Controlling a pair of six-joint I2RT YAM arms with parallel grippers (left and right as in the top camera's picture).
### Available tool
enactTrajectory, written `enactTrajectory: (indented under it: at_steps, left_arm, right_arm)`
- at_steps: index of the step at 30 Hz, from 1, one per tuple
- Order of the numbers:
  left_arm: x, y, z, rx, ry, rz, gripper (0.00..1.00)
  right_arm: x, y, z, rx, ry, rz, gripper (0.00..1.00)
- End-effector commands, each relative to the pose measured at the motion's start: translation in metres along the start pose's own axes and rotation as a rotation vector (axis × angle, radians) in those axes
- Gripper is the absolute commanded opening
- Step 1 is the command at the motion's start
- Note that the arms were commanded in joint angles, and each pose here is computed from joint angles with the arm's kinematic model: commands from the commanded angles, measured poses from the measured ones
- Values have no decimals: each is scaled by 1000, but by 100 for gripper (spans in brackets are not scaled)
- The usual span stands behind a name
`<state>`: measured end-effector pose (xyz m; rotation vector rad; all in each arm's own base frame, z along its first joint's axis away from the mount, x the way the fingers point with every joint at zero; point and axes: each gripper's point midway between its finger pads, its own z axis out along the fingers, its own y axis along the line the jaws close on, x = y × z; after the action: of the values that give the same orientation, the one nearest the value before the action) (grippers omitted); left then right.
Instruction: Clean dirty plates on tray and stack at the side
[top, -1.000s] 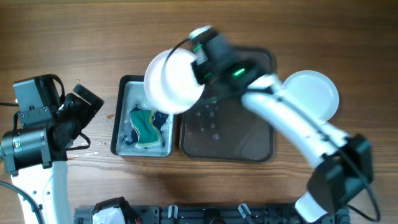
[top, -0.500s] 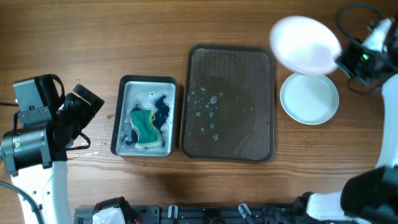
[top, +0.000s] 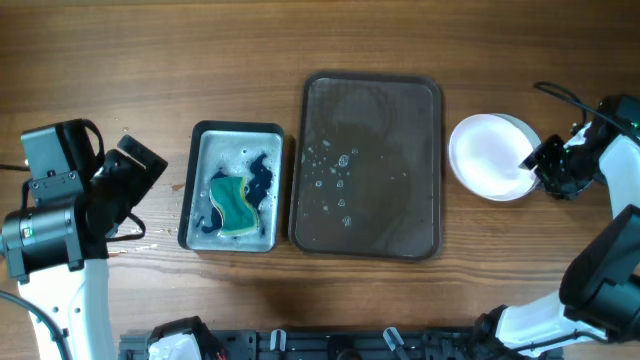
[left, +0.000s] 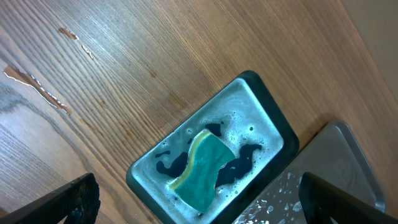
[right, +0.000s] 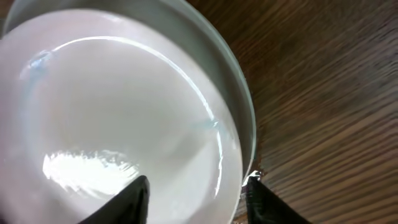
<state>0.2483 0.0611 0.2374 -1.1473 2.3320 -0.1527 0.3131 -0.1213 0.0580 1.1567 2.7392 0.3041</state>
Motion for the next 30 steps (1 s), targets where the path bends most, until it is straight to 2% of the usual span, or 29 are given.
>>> enactTrajectory:
  at_steps: [1,3,4,6,7,16,17,18,19,21,25,30]
  left_arm:
    - [-4,-3,-5,17,-13,-4,100]
    - [-4,-3,-5,16,-12,-4,100]
    - [-4,-3,-5,16,-13,-4,100]
    - [-4,-3,-5,16,-13,-4,100]
    - [-4,-3,-5,16,-13,-4,100]
    - [-4,-3,-5,16,-13,-4,100]
    - [-4,-3,-5,16,-13,-4,100]
    - [-4,-3,-5,17,-13,-4,100]
    - [-4,-3,-5,16,-13,-4,100]
    - [-4,-3,-5,16,-13,-4,100]
    - [-4,-3,-5,16,-13,-4,100]
    - [-4,-3,-5,16,-13,-4,100]
  right_arm:
    - [-18,28,-59,-58,-186,-90,53]
    - [-10,46,-84,-108,-242,-143,54]
    - [4,68,-105,-167,-279,-249,53]
    - [20,86,-120,-196,-306,-343,53]
    - [47,108,-132,-244,-304,-463,53]
    - [175,204,-157,-527,-219,-945,59]
    - [188,212,-160,-562,-209,-988,62]
    - [198,217,-162,-585,-200,-1019,76]
    - [207,221,-162,-598,-191,-1039,100]
    - [221,226,-162,-616,-147,-1009,100]
    - [231,223,-155,-593,-34,-801,100]
    - [222,190,-150,-478,-30,-775,100]
